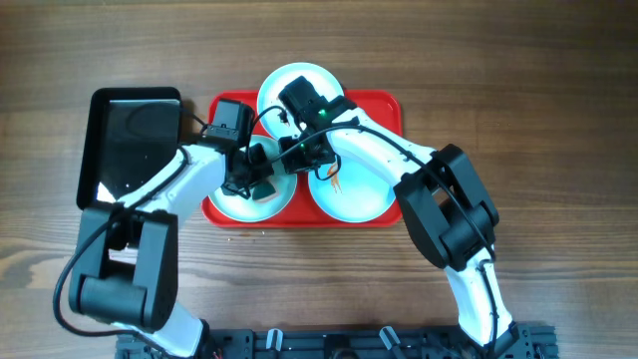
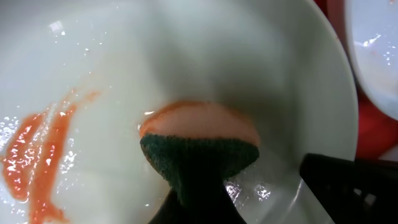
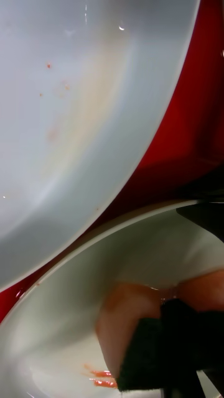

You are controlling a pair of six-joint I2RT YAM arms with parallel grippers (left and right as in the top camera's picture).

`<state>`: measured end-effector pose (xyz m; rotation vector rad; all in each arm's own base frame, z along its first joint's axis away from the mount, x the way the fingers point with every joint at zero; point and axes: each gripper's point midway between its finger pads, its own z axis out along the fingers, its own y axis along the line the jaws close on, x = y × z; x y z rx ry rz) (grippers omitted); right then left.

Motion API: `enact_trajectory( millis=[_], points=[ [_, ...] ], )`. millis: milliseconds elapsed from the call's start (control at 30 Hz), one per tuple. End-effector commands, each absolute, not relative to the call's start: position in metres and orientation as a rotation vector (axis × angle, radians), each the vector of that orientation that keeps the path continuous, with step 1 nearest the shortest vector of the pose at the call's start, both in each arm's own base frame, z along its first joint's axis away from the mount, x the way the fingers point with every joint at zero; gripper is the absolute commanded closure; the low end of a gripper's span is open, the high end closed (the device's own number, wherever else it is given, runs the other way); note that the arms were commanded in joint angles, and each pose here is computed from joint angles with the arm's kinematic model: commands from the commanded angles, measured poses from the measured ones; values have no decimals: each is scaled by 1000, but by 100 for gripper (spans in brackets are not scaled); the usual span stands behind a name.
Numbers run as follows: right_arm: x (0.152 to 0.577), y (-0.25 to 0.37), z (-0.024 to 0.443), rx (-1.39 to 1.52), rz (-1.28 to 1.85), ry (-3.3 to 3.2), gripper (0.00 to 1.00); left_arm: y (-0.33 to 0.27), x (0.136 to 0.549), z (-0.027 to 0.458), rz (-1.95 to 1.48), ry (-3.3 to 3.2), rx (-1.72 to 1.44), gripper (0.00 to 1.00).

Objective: Clean dirty plates on tray and stack at the side
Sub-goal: 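Scrub the lower-left plate with the sponge in the left gripper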

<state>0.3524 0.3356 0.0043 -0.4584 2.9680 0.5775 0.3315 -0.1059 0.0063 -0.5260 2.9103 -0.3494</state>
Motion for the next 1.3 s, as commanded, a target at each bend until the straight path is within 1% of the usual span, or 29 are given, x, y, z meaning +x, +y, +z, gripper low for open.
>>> enact_trajectory(
  millis=[0, 133, 200, 267, 367, 500, 567, 700, 733, 833, 1100, 1267],
  points=[
    [345, 333, -11, -463, 559, 3010, 96, -85, 320, -9, -149, 2945, -559, 96],
    [345, 332, -11, -462, 553, 3010, 96, -24, 311, -4, 357, 2873, -569, 96],
    [345, 332, -11, -460, 554, 3010, 96, -3, 310, 3, 535, 2815, -557, 96],
    [345, 332, -11, -460, 553, 3011, 96, 4, 312, 7, 601, 2802, -488, 96],
    [345, 332, -11, -462, 553, 3010, 96, 2, 319, 7, 598, 2810, -375, 96],
    [346, 332, -11, -459, 549, 3010, 96, -3, 335, 15, 550, 2767, -359, 96],
    [346, 332, -11, -460, 548, 3009, 96, -12, 345, 25, 473, 2756, -365, 96],
    [346, 332, -11, -461, 548, 3010, 96, -48, 359, 50, 155, 2750, -357, 96],
    [346, 332, -11, -461, 549, 3009, 96, -68, 362, 58, -16, 2748, -336, 96],
    [346, 332, -11, -461, 550, 3007, 96, -107, 361, 62, -322, 2774, -280, 96],
    [347, 332, -11, -459, 552, 3005, 96, -122, 346, 29, -433, 2884, -323, 96],
    [346, 332, -11, -460, 549, 3009, 96, -130, 346, 1, -480, 2931, -326, 96]
  ],
)
